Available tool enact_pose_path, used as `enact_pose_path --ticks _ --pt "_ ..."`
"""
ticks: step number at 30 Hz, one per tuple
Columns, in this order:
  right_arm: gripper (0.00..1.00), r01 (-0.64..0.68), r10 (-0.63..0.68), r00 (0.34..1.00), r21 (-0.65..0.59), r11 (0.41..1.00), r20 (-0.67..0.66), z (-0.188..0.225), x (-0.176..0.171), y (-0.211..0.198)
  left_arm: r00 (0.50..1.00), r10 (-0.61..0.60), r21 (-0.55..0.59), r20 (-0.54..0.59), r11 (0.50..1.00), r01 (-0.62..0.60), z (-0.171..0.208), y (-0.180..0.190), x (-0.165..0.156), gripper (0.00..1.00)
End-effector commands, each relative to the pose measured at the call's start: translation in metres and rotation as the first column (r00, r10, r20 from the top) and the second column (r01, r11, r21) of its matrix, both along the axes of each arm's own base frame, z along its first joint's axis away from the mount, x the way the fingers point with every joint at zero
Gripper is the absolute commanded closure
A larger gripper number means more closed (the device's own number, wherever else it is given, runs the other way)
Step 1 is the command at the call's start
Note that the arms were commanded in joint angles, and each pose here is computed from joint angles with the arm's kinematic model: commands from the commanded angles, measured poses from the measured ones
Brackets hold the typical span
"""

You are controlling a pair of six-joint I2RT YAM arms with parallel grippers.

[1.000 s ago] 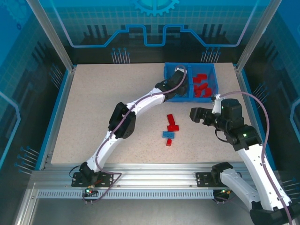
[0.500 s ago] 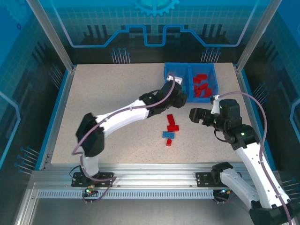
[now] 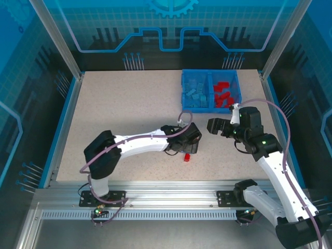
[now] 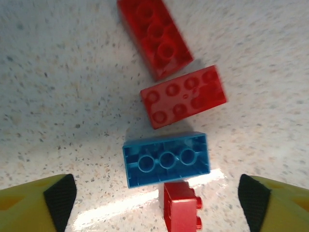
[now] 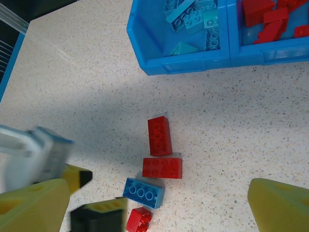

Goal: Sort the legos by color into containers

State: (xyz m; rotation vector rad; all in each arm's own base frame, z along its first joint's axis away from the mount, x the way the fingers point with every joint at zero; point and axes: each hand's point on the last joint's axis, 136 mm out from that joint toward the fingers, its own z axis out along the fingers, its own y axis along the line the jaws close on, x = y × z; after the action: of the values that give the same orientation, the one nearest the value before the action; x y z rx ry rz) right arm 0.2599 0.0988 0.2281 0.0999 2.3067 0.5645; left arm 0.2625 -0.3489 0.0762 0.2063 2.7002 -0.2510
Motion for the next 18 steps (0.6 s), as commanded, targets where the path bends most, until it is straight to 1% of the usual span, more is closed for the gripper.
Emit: enact_pose_path --ticks 1,2,9,13,18 --pt "0.03 0.010 -0.010 1.000 -0.012 1.000 -0.024 -0.013 -0.004 -0.005 0.999 0.018 -0.012 -0.044 1.000 -0.019 -0.012 -0.006 -0.002 0.04" --pt "0.03 0.015 -0.015 1.000 -0.019 1.000 -0.027 -0.015 -0.004 -0.007 0.999 0.018 -0.006 -0.048 1.000 -0.019 -0.015 -0.006 -0.002 0.01" --pt "0.03 0.022 -0.023 0.999 -0.025 0.999 -0.027 -0.019 -0.005 -0.009 0.996 0.034 0.031 -0.079 0.999 -0.032 -0.040 -0.008 -0.002 0.01" --pt "0.03 0.018 -0.018 0.999 -0.029 0.999 -0.027 -0.020 -0.005 -0.008 0.995 0.027 0.042 -0.099 0.999 -0.023 -0.051 -0.012 -0.003 0.08" --pt "0.03 0.021 -0.022 0.999 -0.030 0.999 -0.034 -0.023 -0.006 -0.009 0.994 0.011 0.049 -0.109 0.999 -0.006 -0.061 -0.016 -0.006 0.12"
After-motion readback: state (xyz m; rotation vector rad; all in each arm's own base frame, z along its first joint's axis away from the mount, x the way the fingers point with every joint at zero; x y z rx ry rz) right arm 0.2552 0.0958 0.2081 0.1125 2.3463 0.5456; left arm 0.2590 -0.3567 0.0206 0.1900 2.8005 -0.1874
